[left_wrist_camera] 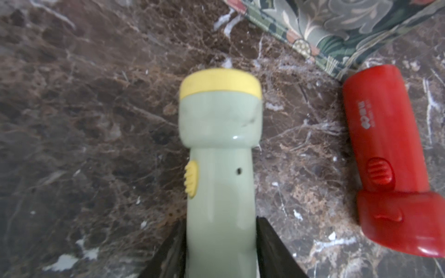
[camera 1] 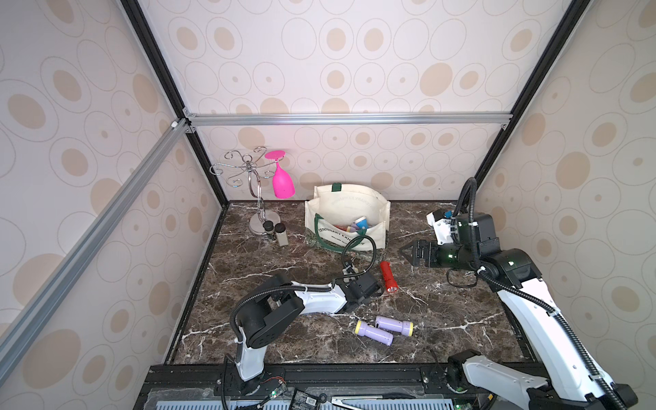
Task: Put the flashlights into the tote bags
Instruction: Pick up the flashlight from the center of the board.
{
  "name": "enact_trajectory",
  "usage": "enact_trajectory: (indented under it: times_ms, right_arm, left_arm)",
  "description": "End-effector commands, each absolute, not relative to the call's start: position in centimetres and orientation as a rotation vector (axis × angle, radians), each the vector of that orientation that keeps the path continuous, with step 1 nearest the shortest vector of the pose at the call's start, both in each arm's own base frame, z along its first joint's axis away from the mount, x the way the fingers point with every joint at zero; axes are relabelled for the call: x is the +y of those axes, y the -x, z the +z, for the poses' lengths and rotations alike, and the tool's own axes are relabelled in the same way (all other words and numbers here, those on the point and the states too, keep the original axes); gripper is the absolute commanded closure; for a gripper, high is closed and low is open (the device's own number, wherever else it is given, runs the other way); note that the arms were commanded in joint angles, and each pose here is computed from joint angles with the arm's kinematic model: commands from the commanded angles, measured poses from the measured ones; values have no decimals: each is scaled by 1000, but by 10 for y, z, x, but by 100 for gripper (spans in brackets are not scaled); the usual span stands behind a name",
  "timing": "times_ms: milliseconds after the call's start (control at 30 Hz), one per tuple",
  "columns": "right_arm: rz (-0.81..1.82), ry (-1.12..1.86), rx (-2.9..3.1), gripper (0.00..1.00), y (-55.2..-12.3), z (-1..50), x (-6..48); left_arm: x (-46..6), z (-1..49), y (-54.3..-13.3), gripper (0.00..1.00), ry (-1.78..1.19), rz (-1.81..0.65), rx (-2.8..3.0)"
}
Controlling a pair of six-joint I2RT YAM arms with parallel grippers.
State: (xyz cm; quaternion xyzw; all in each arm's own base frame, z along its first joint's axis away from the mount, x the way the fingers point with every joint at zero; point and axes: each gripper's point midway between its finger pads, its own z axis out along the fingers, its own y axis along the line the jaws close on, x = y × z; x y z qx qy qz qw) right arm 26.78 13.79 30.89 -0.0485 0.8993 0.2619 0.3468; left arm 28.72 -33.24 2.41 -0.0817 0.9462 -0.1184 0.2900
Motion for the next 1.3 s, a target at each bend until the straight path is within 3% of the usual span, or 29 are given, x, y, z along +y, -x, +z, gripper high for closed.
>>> enact_trajectory:
  times_ms: [0, 33, 267, 433, 867, 1133, 1267]
  right_arm:
    - [698, 123, 2303, 0, -266, 326, 138]
    - [695, 126, 2301, 0, -266, 327, 137]
    - [689, 126, 2298, 0, -267, 329, 137]
    - [677, 144, 2284, 0, -267, 335, 136]
    - [904, 221, 2315, 0, -264, 323, 167]
    - [1324, 175, 2286, 0, -271, 317, 210]
    - [1341, 231, 2316, 0, -274, 308, 223]
  left_arm:
    - [-300, -18, -267, 53, 175, -92, 2668]
    - [-299, -19, -267, 53, 175, -76, 2674]
    - [-294, -3, -268, 78, 198, -88, 2638]
    - [-308, 37, -273, 91, 129, -253, 2527]
    - [-332, 196, -256, 98, 85, -874, 2086]
    - [-336, 257, -245, 100, 23, -1092, 1886]
    - [-344, 277, -238, 100, -39, -1171, 1824]
